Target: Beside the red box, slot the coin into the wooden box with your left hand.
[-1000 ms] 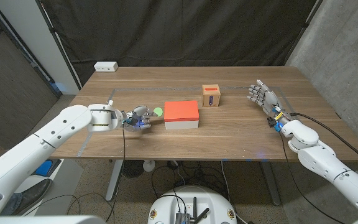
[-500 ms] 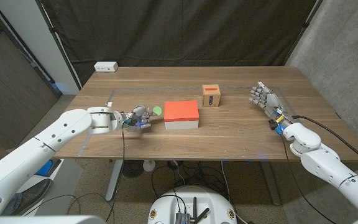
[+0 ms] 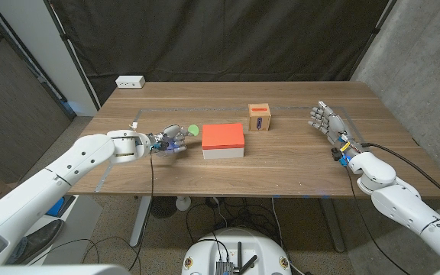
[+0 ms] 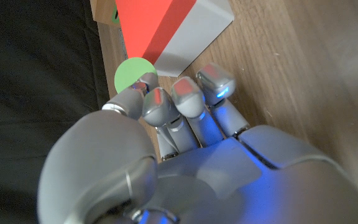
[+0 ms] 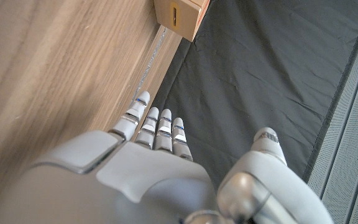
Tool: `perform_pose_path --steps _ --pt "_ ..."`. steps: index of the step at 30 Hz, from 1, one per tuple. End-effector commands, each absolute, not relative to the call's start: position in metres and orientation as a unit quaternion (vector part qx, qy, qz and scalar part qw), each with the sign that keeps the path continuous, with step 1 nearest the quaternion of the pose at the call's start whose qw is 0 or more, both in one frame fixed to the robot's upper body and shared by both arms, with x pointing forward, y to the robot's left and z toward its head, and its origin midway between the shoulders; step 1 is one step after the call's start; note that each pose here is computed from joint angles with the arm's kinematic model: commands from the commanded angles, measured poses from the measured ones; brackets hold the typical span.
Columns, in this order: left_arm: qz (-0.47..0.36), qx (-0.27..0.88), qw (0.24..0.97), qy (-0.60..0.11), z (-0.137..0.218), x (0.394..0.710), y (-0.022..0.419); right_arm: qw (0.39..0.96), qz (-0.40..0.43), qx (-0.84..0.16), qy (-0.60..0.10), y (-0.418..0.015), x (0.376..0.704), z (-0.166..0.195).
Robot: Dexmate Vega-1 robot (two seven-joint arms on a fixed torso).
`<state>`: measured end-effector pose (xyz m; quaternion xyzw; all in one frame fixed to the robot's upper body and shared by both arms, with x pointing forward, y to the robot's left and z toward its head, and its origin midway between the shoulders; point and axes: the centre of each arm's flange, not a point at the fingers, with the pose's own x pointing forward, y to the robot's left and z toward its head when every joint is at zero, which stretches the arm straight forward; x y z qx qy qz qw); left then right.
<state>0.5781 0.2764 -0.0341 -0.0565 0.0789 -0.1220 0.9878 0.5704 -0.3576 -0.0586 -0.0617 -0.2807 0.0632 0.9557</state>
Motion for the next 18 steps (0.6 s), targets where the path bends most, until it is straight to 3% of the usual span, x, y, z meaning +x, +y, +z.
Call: perform_pose_path --steps 1,18 --pt "-0.134 -0.047 0.987 0.072 -0.027 0.5859 0.2747 0.957 0.057 -0.064 -0.278 -0.3571 0.5659 -0.0588" --pt "-0.148 -0.032 0.986 0.071 -0.0252 0.5902 0.2709 0.958 0.053 -0.06 -0.274 -0.3558 0.5638 -0.0631"
